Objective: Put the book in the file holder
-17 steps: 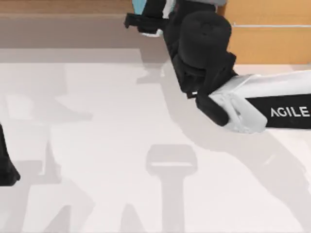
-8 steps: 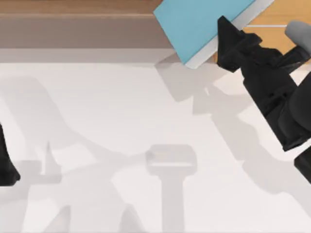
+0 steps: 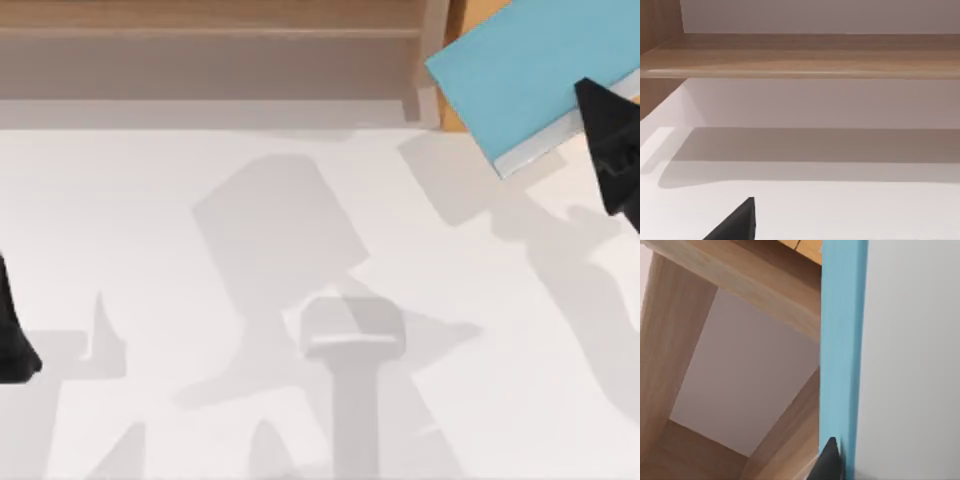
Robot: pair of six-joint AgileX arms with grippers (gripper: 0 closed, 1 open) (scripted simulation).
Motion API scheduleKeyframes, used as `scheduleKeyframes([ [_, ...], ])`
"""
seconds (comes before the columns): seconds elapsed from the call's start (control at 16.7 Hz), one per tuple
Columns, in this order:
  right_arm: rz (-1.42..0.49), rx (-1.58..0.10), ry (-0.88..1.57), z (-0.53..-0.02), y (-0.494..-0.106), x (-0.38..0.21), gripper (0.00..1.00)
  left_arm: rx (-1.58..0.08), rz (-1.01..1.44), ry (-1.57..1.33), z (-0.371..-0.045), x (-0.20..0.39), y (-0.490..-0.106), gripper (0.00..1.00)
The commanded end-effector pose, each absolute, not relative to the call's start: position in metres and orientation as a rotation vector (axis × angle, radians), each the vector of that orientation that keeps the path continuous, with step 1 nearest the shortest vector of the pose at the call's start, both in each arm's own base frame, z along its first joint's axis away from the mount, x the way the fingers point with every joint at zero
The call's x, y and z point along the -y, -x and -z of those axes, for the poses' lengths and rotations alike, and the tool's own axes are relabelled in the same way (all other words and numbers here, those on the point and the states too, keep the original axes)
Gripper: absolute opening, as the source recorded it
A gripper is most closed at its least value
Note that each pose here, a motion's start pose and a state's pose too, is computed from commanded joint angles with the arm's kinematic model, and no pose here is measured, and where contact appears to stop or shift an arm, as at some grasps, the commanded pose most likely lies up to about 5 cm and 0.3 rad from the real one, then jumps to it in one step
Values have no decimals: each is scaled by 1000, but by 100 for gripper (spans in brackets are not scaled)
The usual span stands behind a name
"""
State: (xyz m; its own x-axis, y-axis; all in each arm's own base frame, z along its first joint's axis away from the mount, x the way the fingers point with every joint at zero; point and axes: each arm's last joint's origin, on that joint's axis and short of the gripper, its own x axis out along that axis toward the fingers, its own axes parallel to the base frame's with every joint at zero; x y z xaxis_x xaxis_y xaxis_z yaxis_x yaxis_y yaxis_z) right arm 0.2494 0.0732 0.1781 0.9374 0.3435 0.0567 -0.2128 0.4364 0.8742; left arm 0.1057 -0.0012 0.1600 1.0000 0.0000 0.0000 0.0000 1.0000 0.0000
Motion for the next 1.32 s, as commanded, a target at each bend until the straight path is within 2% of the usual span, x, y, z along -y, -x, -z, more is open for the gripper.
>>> scheduleKeyframes([
  [0.36, -63, -213, -1256, -155, -282, 17, 0, 0, 0, 0, -160, 1, -106, 100],
  [0.66, 138, -192, -1419, -152, -306, 104, 0, 0, 0, 0, -160, 1, -106, 100],
  [0.96, 211, -168, -1530, -156, -330, 165, 0, 0, 0, 0, -160, 1, -106, 100],
  [1.32, 224, -187, -1567, -152, -340, 177, 0, 0, 0, 0, -160, 1, -106, 100],
])
